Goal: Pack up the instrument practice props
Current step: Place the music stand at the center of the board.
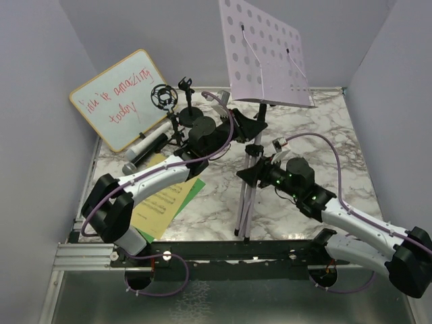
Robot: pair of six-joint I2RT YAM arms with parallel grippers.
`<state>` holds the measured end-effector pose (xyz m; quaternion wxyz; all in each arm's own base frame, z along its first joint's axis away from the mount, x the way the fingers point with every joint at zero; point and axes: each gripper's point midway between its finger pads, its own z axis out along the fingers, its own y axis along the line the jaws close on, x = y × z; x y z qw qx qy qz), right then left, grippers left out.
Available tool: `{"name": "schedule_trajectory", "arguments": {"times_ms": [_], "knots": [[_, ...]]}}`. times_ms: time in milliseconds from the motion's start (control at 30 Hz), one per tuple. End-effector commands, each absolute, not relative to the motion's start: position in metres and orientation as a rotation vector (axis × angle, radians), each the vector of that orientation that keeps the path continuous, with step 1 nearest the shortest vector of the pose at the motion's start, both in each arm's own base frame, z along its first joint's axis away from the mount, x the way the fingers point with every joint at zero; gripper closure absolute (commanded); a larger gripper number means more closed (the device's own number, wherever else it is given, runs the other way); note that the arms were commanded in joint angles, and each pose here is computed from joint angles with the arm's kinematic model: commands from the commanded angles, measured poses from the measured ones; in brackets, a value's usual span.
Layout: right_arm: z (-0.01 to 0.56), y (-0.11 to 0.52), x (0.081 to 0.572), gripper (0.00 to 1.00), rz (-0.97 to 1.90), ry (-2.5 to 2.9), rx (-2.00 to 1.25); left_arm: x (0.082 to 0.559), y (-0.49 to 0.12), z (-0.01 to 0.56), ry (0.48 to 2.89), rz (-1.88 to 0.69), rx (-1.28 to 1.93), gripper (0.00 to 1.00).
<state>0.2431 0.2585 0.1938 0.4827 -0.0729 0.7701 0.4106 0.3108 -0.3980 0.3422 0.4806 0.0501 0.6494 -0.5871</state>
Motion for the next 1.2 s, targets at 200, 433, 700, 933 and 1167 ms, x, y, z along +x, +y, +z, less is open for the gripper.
{"name": "schedule_trajectory", "arguments": {"times_ms": [200,433,700,933,1167], "knots": [[0.215,0.238,0.256,0.99,1.042,1.775,0.081,0.285,-0.417,0.302,1.708,-1.635,0.028,1.00],[0.179,0.232,0.255,0.99,1.013,1.844,0.154,0.294,-0.428,0.262,1.793,-1.619,0.000,1.00],[0.130,0.207,0.259,0.99,0.880,1.922,0.316,0.303,-0.445,0.216,1.882,-1.612,-0.003,1.00],[0.107,0.196,0.262,0.99,0.781,1.941,0.315,0.306,-0.456,0.184,1.935,-1.643,-0.032,1.00],[0.086,0.188,0.262,0.99,0.724,1.968,0.341,0.309,-0.462,0.156,1.968,-1.658,-0.055,1.00]]}}
